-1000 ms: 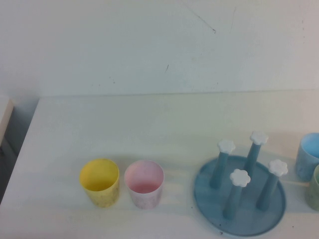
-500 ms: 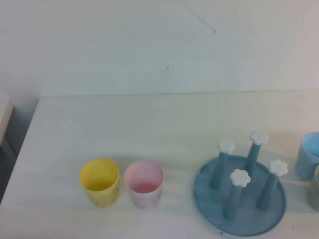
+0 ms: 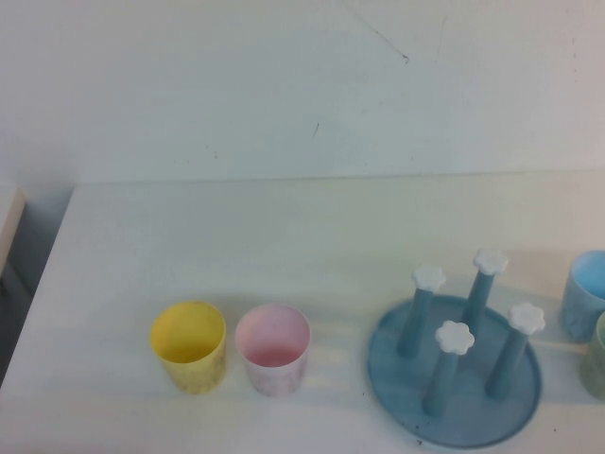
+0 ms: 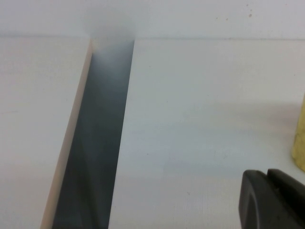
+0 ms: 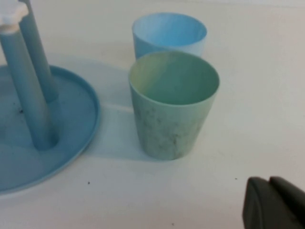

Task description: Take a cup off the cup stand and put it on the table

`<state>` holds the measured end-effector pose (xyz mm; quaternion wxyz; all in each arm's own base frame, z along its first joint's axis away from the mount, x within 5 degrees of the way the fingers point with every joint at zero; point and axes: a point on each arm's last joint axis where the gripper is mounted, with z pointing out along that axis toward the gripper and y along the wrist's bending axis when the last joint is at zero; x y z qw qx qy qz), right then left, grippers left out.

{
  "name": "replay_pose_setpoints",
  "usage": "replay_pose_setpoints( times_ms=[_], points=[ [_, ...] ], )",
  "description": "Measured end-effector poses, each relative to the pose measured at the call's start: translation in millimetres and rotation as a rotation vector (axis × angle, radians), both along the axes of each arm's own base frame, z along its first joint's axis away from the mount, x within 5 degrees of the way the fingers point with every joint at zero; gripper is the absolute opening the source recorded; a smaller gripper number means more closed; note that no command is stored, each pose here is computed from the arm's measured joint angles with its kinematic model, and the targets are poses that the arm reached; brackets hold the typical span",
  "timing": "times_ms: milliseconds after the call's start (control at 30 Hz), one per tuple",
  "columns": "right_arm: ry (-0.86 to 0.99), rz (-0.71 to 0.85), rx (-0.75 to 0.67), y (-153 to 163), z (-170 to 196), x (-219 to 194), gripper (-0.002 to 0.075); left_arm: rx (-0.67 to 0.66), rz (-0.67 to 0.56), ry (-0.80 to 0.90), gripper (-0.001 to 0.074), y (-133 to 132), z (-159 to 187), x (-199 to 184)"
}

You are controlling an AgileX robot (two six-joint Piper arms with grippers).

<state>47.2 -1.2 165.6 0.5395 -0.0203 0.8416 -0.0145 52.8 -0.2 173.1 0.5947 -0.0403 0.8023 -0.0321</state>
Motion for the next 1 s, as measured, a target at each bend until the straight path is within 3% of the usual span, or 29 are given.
replay_pose_setpoints(
  times_ms=[1000],
  points=[
    [-0.070,-0.079,0.027,-2.9,2.0,2.9,-0.0001,-0.001,0.001,0.000,-0.0002,0.0,0.0,0.0]
  ],
)
